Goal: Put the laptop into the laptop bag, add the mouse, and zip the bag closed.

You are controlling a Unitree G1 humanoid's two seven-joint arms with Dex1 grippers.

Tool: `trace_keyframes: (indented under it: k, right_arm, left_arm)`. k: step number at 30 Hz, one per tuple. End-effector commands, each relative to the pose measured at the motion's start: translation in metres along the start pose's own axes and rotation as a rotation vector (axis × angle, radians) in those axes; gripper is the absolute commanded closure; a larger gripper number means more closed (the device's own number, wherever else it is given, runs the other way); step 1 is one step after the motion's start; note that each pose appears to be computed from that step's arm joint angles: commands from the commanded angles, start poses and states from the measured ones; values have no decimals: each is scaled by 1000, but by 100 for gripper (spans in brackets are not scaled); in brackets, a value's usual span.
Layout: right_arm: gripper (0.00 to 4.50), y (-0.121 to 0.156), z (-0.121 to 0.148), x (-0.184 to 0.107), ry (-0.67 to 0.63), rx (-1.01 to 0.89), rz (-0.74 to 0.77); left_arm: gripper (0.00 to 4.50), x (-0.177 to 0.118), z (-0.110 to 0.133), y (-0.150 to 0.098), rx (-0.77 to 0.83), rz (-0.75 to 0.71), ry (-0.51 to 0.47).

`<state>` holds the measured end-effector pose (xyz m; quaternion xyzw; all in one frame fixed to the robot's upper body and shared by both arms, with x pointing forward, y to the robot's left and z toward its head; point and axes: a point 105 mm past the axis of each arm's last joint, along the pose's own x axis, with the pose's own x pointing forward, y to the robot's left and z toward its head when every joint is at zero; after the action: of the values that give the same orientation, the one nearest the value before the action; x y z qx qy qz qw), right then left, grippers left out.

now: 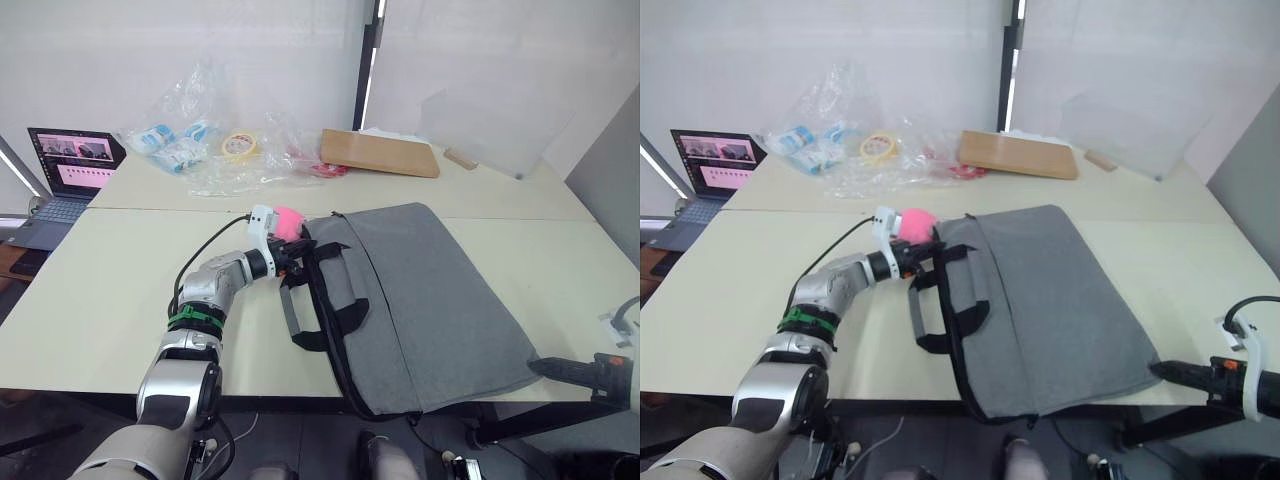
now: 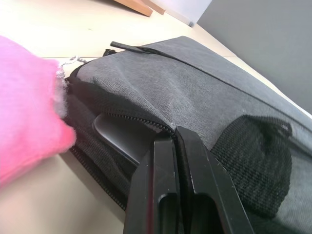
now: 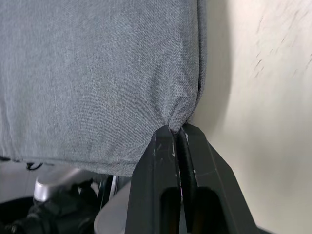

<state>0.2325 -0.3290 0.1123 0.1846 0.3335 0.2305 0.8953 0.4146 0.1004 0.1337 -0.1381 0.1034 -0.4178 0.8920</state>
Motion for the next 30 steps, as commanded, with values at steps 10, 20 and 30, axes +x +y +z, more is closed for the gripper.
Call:
trace_keyframes:
  k: [10,20,30]
  right_arm:
    - [447,-5,82,63,-296,-150,-97]
    - [447,1,114,107,-359,-183,-90]
    - [182,-1,130,68,-410,-236,-82]
  left_arm:
    - [450,-66,3,-38,84,-26,46]
    - [450,-104,-12,-57,33,15,119]
    - [194,-157,0,-45,57,112,93]
